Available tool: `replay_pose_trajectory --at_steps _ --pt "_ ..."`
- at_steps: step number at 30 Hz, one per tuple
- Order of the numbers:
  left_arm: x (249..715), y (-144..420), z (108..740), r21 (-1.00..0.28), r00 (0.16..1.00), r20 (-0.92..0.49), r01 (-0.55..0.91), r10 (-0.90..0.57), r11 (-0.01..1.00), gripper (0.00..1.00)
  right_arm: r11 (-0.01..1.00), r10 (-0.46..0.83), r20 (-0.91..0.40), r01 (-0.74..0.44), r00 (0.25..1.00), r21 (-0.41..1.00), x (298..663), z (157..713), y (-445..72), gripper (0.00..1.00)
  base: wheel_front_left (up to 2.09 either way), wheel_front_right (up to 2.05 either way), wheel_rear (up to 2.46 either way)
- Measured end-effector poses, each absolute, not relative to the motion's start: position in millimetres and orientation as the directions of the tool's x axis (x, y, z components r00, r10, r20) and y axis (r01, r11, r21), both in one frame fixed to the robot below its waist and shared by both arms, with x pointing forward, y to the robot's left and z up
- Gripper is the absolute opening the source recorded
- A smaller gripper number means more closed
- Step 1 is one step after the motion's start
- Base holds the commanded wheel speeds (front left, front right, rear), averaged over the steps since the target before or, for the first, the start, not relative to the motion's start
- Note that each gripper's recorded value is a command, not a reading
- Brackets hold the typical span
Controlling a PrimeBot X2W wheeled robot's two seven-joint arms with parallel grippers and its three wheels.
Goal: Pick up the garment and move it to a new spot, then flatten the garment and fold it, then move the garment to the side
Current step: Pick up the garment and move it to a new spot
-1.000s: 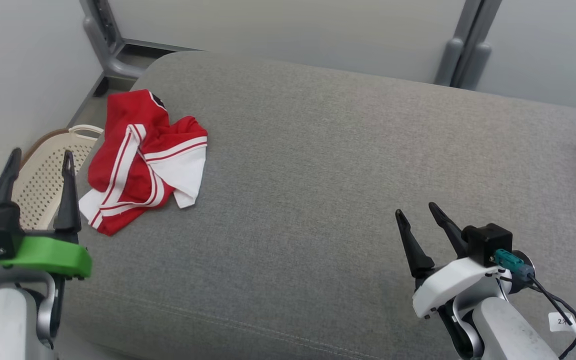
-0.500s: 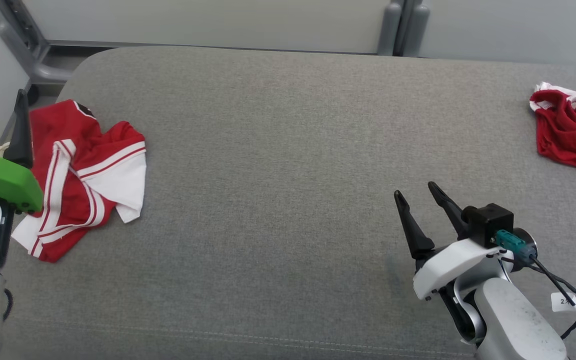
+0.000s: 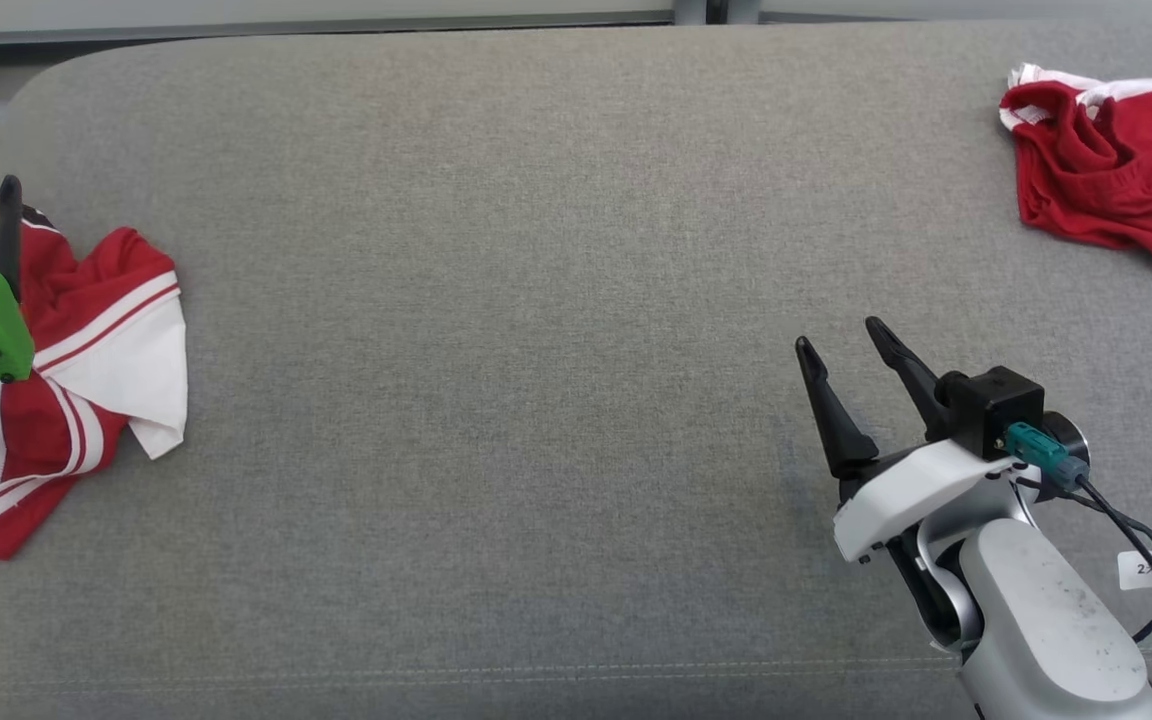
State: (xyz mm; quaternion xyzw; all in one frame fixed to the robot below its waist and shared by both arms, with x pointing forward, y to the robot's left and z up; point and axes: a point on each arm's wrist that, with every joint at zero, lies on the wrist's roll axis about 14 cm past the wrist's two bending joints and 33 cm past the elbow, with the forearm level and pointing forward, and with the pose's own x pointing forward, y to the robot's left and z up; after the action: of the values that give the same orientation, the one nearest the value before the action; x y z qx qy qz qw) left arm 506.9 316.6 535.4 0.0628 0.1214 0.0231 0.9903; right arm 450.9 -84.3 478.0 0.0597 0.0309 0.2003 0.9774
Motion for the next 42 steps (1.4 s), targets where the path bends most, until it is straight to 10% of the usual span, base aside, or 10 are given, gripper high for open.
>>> replay_pose_trajectory --at_steps 32,35,42 --pt "475.9 334.4 377.1 0.053 0.548 -0.829 -0.116 0.108 0.992 1.00 0.951 0.305 -0.135 -0.294 0.943 0.093 459.5 448.8 -129.4 1.00 0.00 0.00 0.00" --pt "474.5 332.5 372.5 0.059 0.551 -0.828 -0.105 0.107 0.993 0.00 0.951 0.307 -0.139 -0.296 0.942 0.089 460.1 447.8 -129.1 1.00 0.00 0.00 0.00" --pt "482.0 336.7 382.3 0.090 0.620 -0.775 -0.083 0.122 0.992 0.00 0.949 0.313 -0.139 -0.303 0.940 0.087 460.8 449.1 -126.8 1.00 0.00 0.00 0.00"
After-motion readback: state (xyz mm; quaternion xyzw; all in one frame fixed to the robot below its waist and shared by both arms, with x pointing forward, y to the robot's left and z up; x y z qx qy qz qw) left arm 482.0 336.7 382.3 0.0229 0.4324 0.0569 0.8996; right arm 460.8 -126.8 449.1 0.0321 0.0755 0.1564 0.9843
